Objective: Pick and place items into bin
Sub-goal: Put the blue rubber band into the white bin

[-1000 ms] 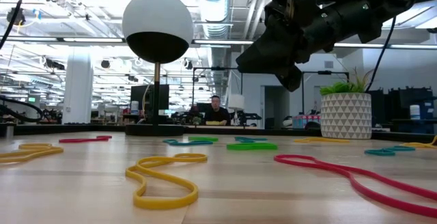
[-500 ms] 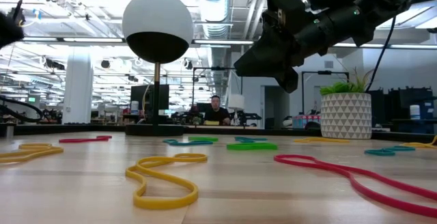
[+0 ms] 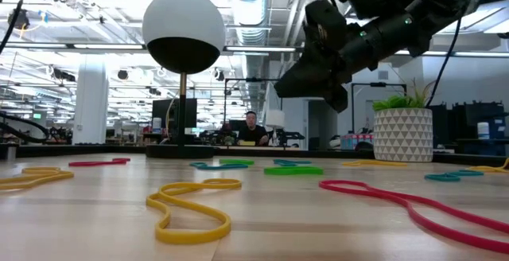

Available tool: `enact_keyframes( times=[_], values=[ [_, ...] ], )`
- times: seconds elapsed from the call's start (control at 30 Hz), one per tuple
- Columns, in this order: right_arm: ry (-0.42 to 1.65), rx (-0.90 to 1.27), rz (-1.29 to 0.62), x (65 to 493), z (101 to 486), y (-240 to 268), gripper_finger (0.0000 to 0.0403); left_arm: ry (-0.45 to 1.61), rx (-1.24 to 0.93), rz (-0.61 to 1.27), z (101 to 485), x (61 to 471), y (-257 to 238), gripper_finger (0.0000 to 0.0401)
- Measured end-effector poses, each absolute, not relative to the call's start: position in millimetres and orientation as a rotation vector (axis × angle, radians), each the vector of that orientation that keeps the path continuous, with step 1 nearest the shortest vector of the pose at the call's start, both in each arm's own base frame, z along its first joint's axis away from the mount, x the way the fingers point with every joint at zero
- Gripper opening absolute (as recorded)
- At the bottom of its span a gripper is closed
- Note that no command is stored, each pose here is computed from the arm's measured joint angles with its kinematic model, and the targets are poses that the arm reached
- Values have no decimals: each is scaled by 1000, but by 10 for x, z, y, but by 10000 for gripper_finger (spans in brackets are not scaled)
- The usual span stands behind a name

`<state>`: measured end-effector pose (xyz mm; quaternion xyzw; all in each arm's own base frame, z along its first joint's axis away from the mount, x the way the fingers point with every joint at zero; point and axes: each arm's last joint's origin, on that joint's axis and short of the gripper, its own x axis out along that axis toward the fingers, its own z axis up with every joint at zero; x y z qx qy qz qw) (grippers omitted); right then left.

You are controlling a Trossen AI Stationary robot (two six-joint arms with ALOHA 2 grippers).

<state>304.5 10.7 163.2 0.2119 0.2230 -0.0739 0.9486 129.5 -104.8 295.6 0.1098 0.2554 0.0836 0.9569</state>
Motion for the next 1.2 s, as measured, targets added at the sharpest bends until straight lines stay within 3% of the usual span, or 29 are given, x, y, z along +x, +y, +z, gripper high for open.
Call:
enact_keyframes(
  times=[0.3, 0.67, 1.2],
  values=[
    [622, 348, -301, 2949, 1485, -176, 72, 613, 171, 270, 2910, 1431, -821, 58],
    [804, 257, -356, 3181, 1685, -431, 72, 639, 194, 379, 2909, 1527, -622, 66],
    [992, 277, -436, 3555, 1230, -780, 72, 677, 177, 353, 2890, 1529, -600, 66]
  ],
)
